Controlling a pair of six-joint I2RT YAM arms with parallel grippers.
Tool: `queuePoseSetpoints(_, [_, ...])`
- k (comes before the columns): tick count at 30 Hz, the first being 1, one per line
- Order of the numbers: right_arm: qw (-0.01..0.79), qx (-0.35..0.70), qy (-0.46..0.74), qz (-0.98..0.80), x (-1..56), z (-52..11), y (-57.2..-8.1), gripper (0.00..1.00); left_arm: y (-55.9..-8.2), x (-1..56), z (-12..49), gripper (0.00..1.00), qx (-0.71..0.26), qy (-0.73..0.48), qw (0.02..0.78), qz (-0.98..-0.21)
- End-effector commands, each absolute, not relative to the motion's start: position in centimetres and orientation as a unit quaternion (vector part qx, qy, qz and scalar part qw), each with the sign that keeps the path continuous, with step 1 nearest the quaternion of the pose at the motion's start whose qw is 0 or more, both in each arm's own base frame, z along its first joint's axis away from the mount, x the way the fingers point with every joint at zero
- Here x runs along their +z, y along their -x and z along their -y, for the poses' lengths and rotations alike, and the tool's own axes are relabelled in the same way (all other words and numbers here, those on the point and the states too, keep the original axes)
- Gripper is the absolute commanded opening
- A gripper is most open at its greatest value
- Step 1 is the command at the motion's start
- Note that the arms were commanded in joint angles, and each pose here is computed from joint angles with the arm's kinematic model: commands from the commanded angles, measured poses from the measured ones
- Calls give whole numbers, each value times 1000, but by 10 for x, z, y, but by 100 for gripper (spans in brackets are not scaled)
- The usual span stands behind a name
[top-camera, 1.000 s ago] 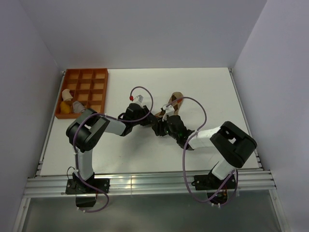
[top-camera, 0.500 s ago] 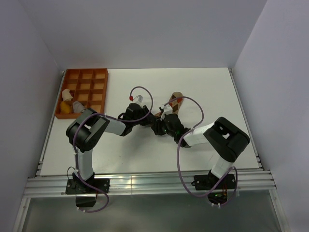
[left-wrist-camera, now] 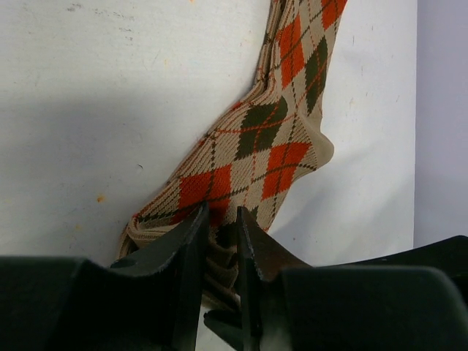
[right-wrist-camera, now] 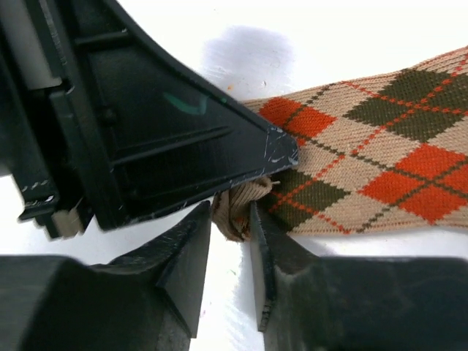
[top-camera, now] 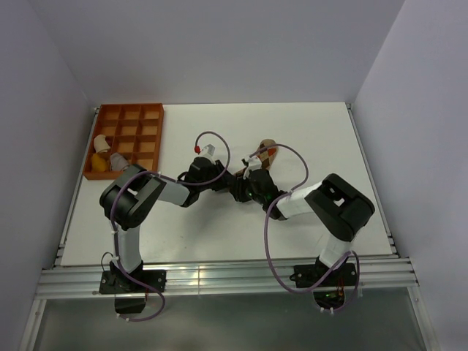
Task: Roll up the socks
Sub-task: Roll the sock at the center of the board.
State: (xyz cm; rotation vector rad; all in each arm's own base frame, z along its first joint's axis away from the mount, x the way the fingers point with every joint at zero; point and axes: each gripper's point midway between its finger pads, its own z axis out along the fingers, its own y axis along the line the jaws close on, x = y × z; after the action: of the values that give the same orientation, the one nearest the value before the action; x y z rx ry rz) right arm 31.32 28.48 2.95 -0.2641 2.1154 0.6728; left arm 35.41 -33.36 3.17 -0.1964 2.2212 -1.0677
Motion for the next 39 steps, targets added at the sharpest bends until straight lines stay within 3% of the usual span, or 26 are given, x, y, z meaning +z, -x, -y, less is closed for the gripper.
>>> queuePoseSetpoints(1, [446,295,91,-840,42,-297,-327,32,-343,19,325,28,-393,74,312,-862])
queuePoseSetpoints(7, [414,316,52,-852,36,-294,-322,0,-344,27,324,29,-401,74,321,-855])
queuePoseSetpoints(11, [371,349,-35,-860,34,-283,-317,0,-348,46,315,36,-400,79,348,-844])
queuePoseSetpoints(18, [290,397,-157,-857,22,-271,-313,0,-350,96,286,67,-390,132,400,-819])
queuePoseSetpoints(21, [261,410,-188,-853,21,-272,-312,0,-344,95,266,73,-369,188,396,-820])
queuePoseSetpoints(30, [193,453,-243,-836,18,-277,-310,0,-333,52,271,62,-360,233,322,-844])
queuePoseSetpoints(39, [174,465,-258,-829,17,-277,-310,0,-337,30,279,52,-359,236,304,-850])
